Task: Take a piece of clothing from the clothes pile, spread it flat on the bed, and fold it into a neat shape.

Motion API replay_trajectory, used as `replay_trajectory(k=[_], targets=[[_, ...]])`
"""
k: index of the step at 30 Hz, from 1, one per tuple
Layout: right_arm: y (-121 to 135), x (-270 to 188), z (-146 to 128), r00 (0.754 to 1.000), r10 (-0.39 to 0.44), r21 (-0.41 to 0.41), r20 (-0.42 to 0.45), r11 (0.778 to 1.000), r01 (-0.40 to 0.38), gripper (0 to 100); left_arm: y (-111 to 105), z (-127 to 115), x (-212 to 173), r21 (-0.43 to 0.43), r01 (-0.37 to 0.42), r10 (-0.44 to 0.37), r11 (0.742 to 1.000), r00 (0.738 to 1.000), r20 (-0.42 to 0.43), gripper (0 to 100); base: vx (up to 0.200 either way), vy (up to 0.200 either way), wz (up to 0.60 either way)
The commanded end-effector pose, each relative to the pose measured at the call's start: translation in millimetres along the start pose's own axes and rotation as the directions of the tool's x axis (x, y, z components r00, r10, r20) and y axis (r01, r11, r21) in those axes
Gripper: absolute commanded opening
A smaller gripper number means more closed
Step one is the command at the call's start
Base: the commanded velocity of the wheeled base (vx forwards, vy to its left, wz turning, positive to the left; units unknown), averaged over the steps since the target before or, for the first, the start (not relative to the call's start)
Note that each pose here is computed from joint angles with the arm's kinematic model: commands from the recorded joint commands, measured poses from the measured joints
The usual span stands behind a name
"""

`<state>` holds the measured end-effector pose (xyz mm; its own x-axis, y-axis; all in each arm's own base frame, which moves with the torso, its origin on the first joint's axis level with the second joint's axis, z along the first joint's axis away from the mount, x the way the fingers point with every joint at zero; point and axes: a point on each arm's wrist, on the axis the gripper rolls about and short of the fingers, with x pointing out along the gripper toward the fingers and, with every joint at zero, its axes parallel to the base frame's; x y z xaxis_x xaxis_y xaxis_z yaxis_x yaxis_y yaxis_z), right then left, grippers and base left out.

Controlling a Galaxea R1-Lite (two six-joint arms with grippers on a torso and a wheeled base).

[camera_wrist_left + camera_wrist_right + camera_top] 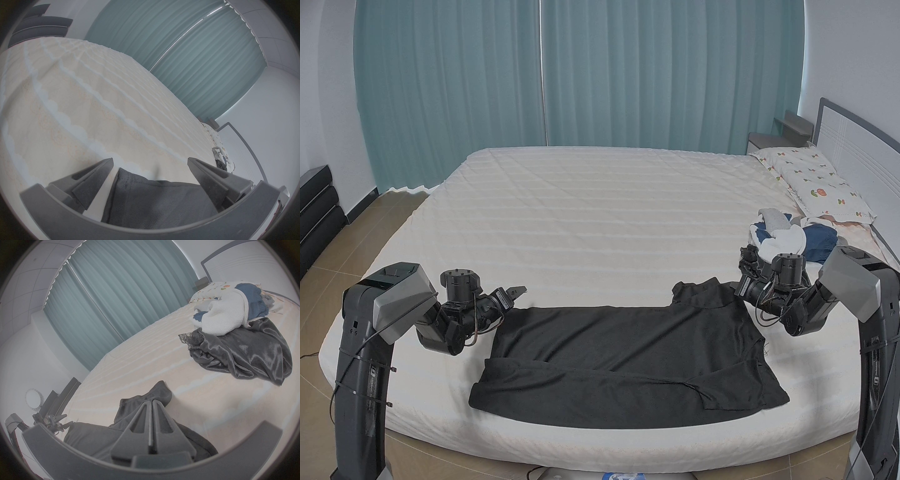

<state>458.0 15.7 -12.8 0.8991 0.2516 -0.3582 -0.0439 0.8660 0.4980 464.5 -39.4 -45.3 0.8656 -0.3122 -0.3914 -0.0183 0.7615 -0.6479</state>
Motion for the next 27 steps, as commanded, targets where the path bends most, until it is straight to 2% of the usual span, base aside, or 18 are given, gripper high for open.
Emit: replay_trajectory(k=[1, 3, 4, 15, 17, 27], targets=[[-1, 0, 0, 1.0, -0.001, 0.0, 0.0, 1.0, 0.001, 0, 4, -6, 1, -0.001, -0.01, 0.01, 1.0, 1.0, -0.015, 100, 0.0, 0.0, 0.0], [-1, 0, 0, 1.0, 0.0, 0.0, 0.002, 1.0, 0.0, 0, 4, -6, 0, 0.002, -0.011, 0.011, 1.0, 1.0, -0.016, 100, 0.0, 0.0, 0.0], [0, 0, 1, 1.0, 0.0, -0.001, 0.003, 1.0, 0.0, 0, 4, -6, 0, 0.007, -0.012, 0.012, 1.0, 1.0, -0.017, 0, 0.0, 0.0, 0.0], [0, 0, 5, 1.0, 0.003, -0.001, 0.014, 1.0, -0.002, 0, 6, -8, -2, 0.05, -0.023, 0.024, 0.998, 1.0, -0.007, 0, 0.0, 0.0, 0.0], [0, 0, 7, 1.0, 0.005, -0.002, 0.021, 1.0, -0.005, 0, 9, -6, -6, 0.084, -0.027, 0.025, 0.996, 0.999, 0.029, 0, 0.0, 0.0, 0.0], [2, -2, 11, 0.999, 0.009, -0.003, 0.033, 1.0, -0.009, 0, 5, -2, -19, 0.091, -0.01, 0.004, 0.996, 0.998, 0.064, 0, 0.0, 0.0, 0.0]])
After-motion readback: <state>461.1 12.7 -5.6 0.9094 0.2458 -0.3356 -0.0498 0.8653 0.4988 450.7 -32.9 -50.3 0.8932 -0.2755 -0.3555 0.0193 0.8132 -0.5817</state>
